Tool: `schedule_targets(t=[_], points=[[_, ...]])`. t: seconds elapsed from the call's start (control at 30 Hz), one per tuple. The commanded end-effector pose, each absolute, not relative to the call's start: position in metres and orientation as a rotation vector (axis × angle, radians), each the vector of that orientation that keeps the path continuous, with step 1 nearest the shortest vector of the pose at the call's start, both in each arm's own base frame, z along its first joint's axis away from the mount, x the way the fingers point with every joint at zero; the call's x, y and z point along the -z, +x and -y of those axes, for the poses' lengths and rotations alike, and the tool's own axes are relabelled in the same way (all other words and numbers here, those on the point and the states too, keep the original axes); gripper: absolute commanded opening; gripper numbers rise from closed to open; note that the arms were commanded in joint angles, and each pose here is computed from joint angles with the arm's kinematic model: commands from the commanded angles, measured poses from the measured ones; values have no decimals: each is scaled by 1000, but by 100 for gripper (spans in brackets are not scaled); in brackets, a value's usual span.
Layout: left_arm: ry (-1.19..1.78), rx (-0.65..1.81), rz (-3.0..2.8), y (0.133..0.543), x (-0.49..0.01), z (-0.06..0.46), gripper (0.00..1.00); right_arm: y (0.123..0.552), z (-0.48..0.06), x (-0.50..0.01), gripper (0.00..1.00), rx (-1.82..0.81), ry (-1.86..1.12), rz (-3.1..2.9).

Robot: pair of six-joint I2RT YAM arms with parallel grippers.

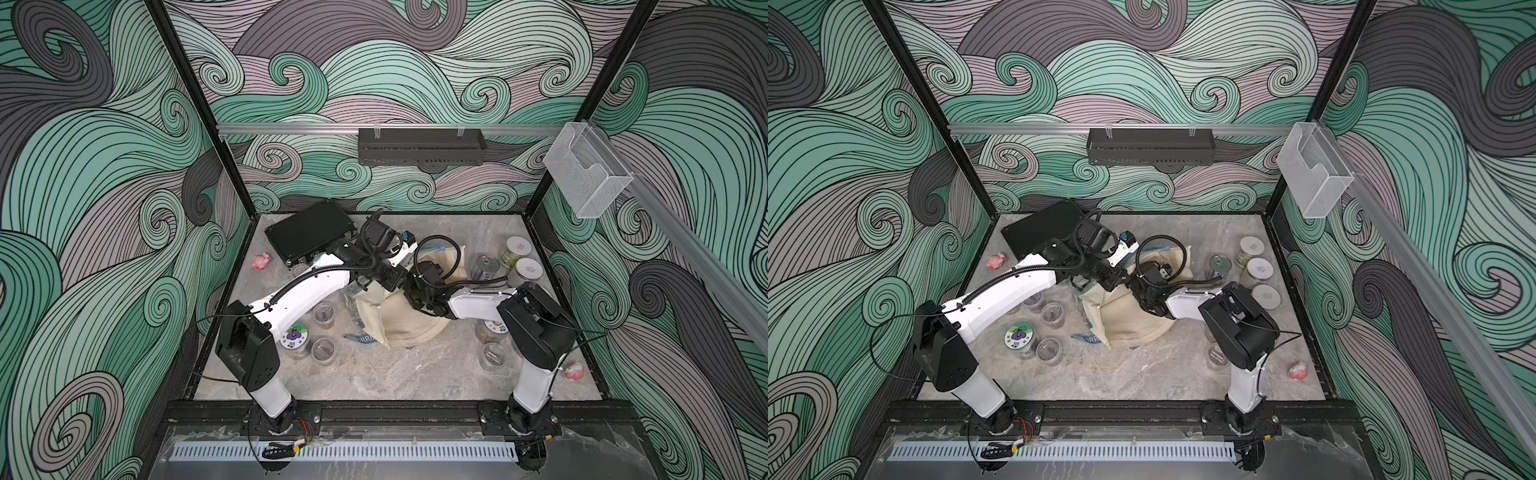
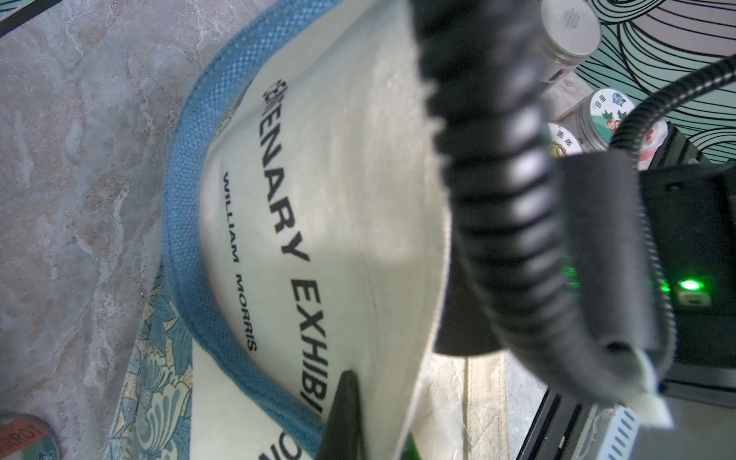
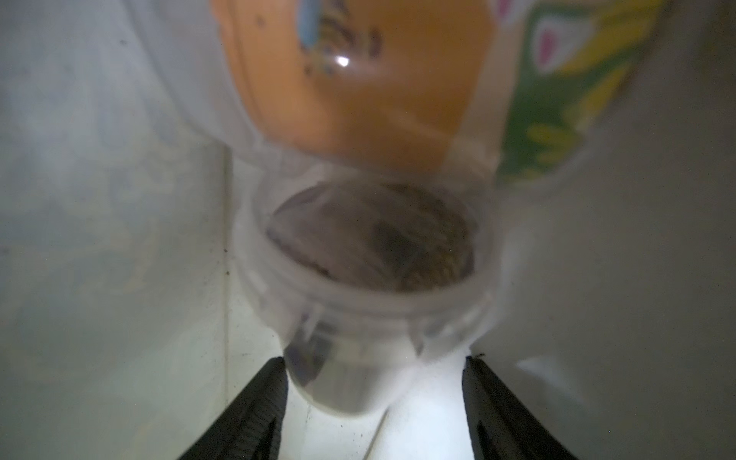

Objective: Take out the seed jars from the canvas bag
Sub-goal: Place the canvas bag at the center of the board.

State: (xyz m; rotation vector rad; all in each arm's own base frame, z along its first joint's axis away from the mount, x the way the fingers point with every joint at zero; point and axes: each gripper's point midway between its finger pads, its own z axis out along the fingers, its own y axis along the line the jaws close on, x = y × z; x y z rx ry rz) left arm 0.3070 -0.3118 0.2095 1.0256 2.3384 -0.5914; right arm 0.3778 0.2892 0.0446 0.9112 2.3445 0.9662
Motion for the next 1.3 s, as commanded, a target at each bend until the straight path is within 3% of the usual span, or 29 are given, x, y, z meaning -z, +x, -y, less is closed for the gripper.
schedule_targets(t=[0.0, 0.37, 0.53, 0.77, 1.03, 1.27], points=[[1038, 659, -2286, 302, -227, 321, 0, 392, -291, -47, 71, -1031, 977, -2280], [1039, 698, -2274, 299, -233, 323, 0, 404, -289, -22, 72, -1035, 1051, -2291], [1038, 695, -2278, 299, -232, 323, 0, 402, -287, -19, 62, -1012, 1050, -2307], [1020, 674, -2284, 302, -231, 321, 0, 399, -280, -40, 50, -973, 941, -2303], [957, 659, -2309, 311, -231, 314, 0, 381, -276, -76, 48, -999, 742, -2296], [777, 770, -2349, 339, -233, 298, 0, 339, -265, -119, 48, -994, 444, -2300]])
